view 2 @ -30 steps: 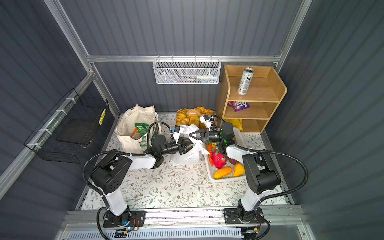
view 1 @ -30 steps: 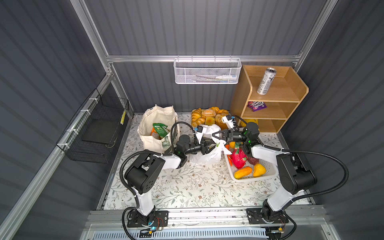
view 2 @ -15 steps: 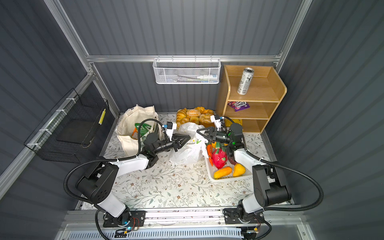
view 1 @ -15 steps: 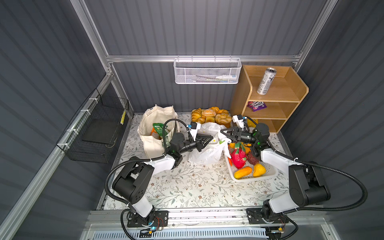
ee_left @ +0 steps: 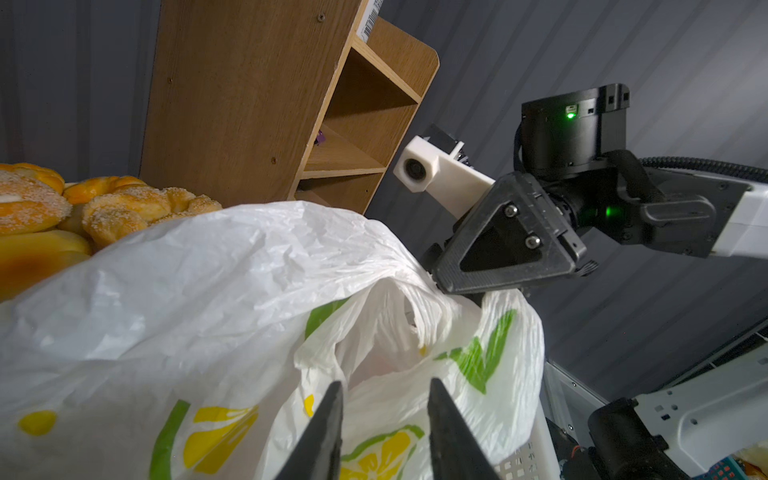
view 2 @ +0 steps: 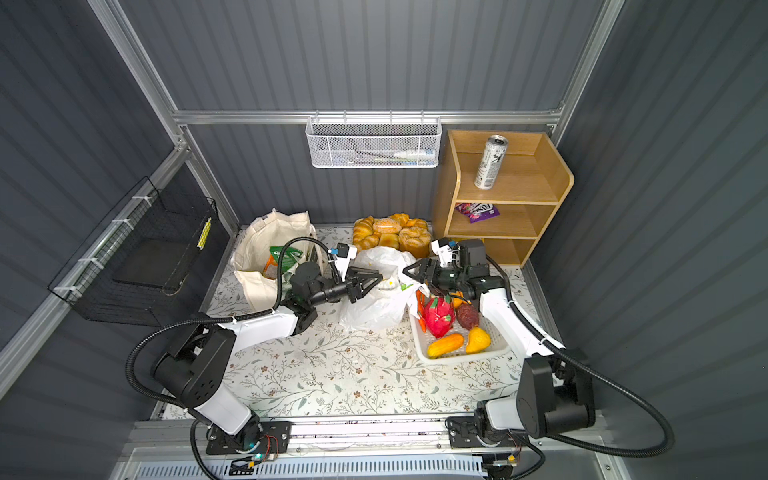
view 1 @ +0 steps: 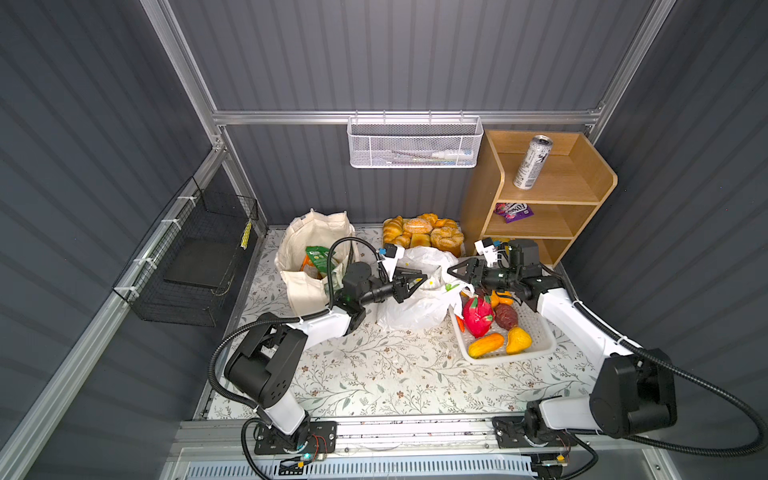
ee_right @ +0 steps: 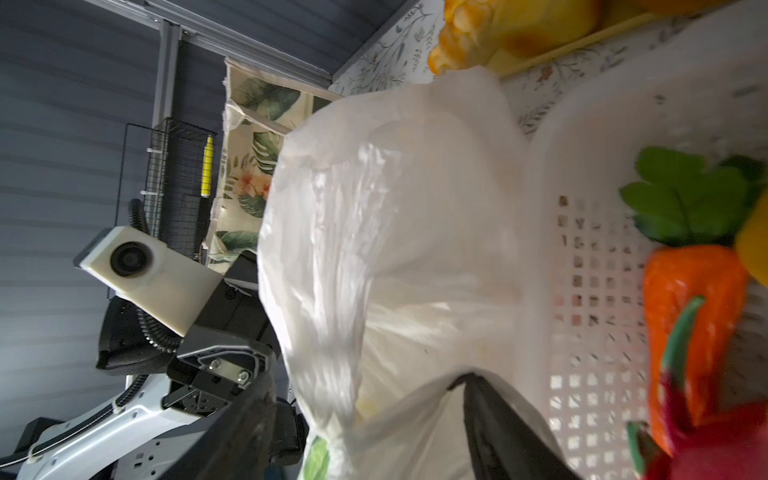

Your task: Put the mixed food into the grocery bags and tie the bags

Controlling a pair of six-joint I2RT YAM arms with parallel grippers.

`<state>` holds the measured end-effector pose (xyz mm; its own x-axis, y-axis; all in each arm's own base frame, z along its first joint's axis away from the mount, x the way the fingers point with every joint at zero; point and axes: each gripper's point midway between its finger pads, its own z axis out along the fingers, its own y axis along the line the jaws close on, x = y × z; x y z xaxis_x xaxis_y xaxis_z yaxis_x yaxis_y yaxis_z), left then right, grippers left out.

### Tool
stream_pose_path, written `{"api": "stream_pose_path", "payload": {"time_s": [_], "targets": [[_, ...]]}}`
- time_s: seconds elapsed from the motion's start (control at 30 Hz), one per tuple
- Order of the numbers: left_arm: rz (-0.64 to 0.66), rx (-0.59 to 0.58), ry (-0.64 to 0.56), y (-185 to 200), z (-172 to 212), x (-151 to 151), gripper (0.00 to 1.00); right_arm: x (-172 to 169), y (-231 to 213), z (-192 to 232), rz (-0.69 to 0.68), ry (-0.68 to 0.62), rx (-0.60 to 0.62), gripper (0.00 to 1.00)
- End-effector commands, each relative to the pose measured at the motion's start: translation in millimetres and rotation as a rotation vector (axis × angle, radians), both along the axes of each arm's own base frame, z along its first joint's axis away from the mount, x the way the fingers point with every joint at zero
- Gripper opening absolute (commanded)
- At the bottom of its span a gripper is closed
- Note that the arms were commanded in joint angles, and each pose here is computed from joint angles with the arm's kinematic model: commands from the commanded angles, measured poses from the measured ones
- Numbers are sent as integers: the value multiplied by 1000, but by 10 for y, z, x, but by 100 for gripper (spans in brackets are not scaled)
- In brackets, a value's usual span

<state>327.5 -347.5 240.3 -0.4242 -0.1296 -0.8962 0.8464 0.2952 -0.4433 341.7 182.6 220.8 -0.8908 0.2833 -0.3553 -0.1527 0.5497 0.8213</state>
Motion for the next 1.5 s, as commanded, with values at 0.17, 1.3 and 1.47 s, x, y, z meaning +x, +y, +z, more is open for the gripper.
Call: {"api": "stream_pose_path", "payload": {"time_s": [0.17,1.3,1.47], "targets": [[-27,13,-41,-56,109,9,35,-158,-518,260,-181,-32,-299,79],[-79,31,-34,-231,50,-14,36,107,-278,108,-122,-23,-235,81],[-100,35,-24,-281,13,-27,36,190,-106,86,-77,-24,-214,80]]}}
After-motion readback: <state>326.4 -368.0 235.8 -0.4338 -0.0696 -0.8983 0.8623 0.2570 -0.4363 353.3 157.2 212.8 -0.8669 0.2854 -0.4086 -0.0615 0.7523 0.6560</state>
